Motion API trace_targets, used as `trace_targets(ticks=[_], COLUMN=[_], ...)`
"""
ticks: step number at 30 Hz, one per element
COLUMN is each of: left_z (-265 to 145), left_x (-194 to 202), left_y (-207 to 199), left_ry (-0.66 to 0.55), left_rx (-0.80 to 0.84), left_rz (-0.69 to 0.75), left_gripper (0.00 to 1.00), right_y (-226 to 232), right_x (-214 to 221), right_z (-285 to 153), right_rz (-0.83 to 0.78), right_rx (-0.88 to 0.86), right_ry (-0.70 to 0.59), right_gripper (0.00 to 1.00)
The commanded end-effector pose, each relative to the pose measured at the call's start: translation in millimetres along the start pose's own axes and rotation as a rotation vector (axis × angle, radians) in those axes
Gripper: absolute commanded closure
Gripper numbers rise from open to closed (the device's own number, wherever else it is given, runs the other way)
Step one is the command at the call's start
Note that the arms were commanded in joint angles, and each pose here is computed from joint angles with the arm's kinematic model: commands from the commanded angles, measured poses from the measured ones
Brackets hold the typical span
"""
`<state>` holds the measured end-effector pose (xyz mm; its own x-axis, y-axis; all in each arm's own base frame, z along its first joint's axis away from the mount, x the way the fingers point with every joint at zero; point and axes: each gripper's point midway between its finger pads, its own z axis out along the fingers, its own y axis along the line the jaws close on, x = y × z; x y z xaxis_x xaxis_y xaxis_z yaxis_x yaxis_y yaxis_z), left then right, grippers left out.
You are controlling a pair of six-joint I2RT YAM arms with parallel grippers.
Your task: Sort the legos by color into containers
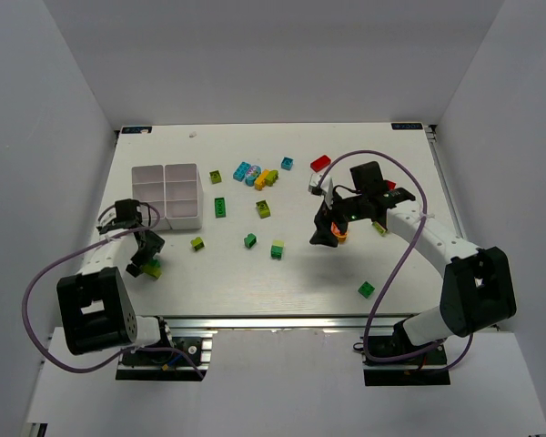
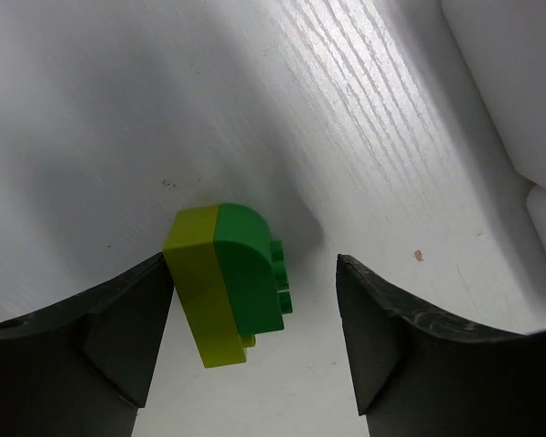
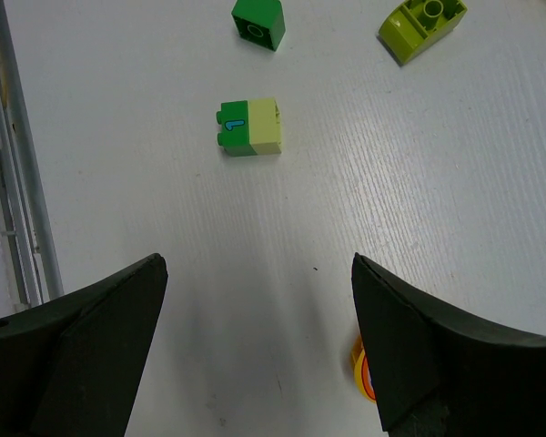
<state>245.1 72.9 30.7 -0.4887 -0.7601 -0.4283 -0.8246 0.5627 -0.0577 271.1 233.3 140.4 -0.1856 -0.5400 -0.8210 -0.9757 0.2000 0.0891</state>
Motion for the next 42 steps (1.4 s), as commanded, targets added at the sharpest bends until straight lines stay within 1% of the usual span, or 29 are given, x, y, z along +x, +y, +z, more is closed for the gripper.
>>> trace_targets(ticks=[1, 2, 8, 9, 11, 12, 14, 15, 17, 18, 19, 21, 22, 26, 27, 28, 29, 30, 33, 34, 36, 37, 38, 41, 42], left_z=[3.9, 5.6, 12.3, 13.0, 13.1, 13.1, 12.7, 12.9, 11.8, 10.2, 8.9, 2.2, -1.6, -29.0, -42.3, -49.9, -59.4, -73.7, -99.5, -112.8, -128.3, -141.4, -148.4, -171.5, -179.2], left_x=[-4.3, -3.4, 0.6, 1.6, 1.3, 1.2, 1.6, 3.5, 4.1, 5.0, 5.2, 4.0, 4.5, 2.4, -2.4, -0.7, 2.6, -0.5, 12.2, 12.2, 20.0, 17.3, 19.9, 19.7, 20.9], left_y=[-1.7, -0.9, 1.6, 2.2, 1.5, 1.7, 1.4, 1.9, 1.8, 0.9, 0.4, -2.4, -5.0, -18.8, -23.0, -24.9, -30.4, -33.6, -44.7, -47.2, -55.4, -60.1, -64.4, -76.2, -80.6], left_ry=[-0.02, -0.02, 0.005, 0.008, 0.007, 0.008, 0.009, 0.014, 0.015, 0.018, 0.018, 0.012, 0.017, 0.003, -0.026, -0.023, -0.01, -0.036, 0.005, -0.011, 0.01, -0.011, -0.004, -0.006, 0.001], left_rx=[0.011, 0.006, -0.015, -0.018, -0.015, -0.014, -0.011, -0.009, -0.004, 0.005, 0.011, 0.039, 0.058, 0.183, 0.233, 0.262, 0.313, 0.366, 0.499, 0.551, 0.647, 0.707, 0.746, 0.858, 0.888], left_rz=[-0.014, -0.013, -0.009, -0.008, -0.009, -0.009, -0.009, -0.008, -0.007, -0.007, -0.006, -0.012, -0.015, -0.04, -0.054, -0.062, -0.064, -0.076, -0.092, -0.11, -0.117, -0.138, -0.137, -0.151, -0.149], left_gripper=[0.19, 0.22, 0.3, 0.34, 0.38, 0.43, 0.48, 0.53, 0.6, 0.64, 0.72, 0.78, 0.83, 0.91, 0.91, 0.92, 0.93, 0.94, 0.96, 0.96, 0.97, 0.97, 0.98, 0.98, 0.98], right_y=[-3.0, -3.0, -0.6, -0.5, -1.0, -0.1, 0.1, 0.2, -0.1, -0.3, -0.7, -0.2, 0.0, 6.8, 8.8, 9.2, 11.4, 13.7, 23.2, 29.3, 36.8, 43.3, 47.4, 59.3, 61.1], right_x=[-12.5, -12.0, -12.2, -13.6, -13.3, -13.6, -14.6, -14.8, -16.8, -17.6, -19.1, -22.9, -24.3, -28.9, -29.4, -30.7, -33.5, -36.2, -44.0, -46.8, -50.5, -56.6, -60.0, -74.3, -78.4], right_z=[-1.6, -1.8, -4.7, -5.6, -6.4, -6.5, -7.5, -8.1, -8.4, -9.0, -9.8, -11.8, -12.8, -15.7, -16.1, -16.5, -18.4, -19.1, -19.9, -18.5, -17.0, -16.0, -15.8, -13.1, -13.1], right_rz=[-0.031, -0.029, -0.031, -0.033, -0.033, -0.035, -0.036, -0.033, -0.033, -0.034, -0.037, -0.036, -0.039, -0.012, 0.003, 0.007, 0.008, 0.007, 0.0, 0.005, 0.022, 0.05, 0.065, 0.121, 0.135], right_rx=[0.007, 0.01, 0.016, 0.019, 0.023, 0.023, 0.026, 0.026, 0.029, 0.031, 0.035, 0.039, 0.041, 0.029, 0.026, 0.031, 0.035, 0.033, 0.021, 0.004, -0.017, -0.04, -0.055, -0.087, -0.088], right_ry=[-0.027, -0.025, -0.026, -0.029, -0.028, -0.029, -0.031, -0.032, -0.036, -0.036, -0.039, -0.047, -0.051, -0.067, -0.068, -0.069, -0.076, -0.082, -0.095, -0.097, -0.099, -0.109, -0.115, -0.133, -0.139], right_gripper=[0.13, 0.13, 0.13, 0.13, 0.13, 0.13, 0.13, 0.13, 0.13, 0.13, 0.13, 0.14, 0.14, 0.17, 0.18, 0.19, 0.23, 0.24, 0.31, 0.33, 0.4, 0.43, 0.49, 0.54, 0.54])
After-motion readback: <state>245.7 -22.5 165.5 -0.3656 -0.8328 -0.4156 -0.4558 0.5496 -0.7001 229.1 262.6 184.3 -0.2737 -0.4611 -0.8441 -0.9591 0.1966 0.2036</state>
